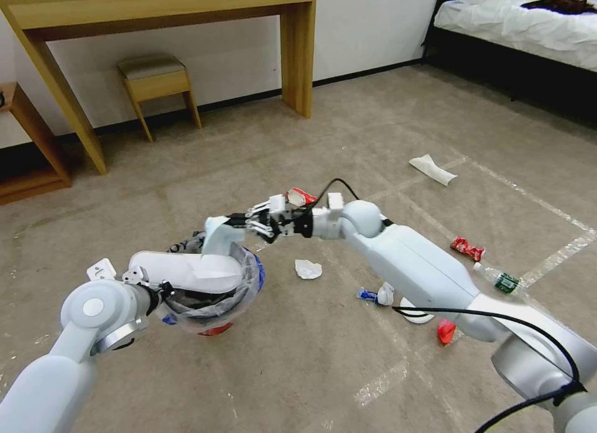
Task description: Pick up the trash bin and place the garbage on the floor into it.
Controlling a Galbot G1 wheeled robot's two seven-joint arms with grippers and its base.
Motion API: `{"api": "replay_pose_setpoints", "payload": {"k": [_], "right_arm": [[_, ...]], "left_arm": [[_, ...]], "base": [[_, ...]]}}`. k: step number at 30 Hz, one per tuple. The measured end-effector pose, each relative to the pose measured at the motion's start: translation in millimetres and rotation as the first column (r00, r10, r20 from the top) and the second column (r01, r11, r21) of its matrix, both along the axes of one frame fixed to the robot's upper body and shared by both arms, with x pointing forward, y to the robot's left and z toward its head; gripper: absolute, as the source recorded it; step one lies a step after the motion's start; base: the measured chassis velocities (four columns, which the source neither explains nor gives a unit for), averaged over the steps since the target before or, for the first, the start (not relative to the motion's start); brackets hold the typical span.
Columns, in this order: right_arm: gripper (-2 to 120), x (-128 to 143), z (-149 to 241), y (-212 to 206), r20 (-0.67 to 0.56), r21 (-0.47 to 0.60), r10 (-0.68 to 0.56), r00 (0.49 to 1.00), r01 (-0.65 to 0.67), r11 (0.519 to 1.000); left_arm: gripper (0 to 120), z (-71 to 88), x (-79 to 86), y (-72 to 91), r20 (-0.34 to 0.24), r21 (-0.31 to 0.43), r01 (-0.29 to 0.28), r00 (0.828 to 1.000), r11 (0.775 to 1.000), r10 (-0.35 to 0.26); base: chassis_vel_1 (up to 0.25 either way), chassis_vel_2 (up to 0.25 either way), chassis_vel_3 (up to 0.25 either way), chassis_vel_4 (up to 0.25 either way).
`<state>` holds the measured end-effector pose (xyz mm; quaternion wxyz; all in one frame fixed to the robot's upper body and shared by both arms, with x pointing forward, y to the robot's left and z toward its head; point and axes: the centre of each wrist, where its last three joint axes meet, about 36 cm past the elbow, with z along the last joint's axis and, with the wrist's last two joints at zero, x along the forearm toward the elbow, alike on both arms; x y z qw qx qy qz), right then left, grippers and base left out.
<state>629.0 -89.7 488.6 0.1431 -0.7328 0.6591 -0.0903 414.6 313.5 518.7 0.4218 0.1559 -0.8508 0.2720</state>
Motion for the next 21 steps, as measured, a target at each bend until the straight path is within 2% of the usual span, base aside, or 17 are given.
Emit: {"api": "replay_pose_setpoints", "payload": {"k": [6, 16, 21], "right_arm": [[0, 3.4, -10.6, 19.5, 0.005, -0.051, 0.026, 1.000, -0.026, 0.998], [0, 17.1, -29.0, 22.3, 0.040, -0.147, 0.014, 0.999, -0.008, 0.989], [0, 30.5, -24.1, 21.3, 0.110, -0.225, 0.022, 0.994, 0.003, 0.974]], "left_arm": [[4, 2.3, -1.2, -9.9, 0.010, -0.027, 0.023, 1.000, 0.999, -0.023], [4, 6.5, -4.2, -11.3, 0.021, -0.029, 0.027, 0.999, 0.999, -0.027], [4, 7.1, -7.3, -9.1, 0.021, -0.024, 0.022, 1.000, 0.999, -0.022]], "base": [[0.000, 0.000, 0.000, 0.000], [0.000, 0.000, 0.000, 0.000], [0.000, 0.000, 0.000, 0.000]]}}
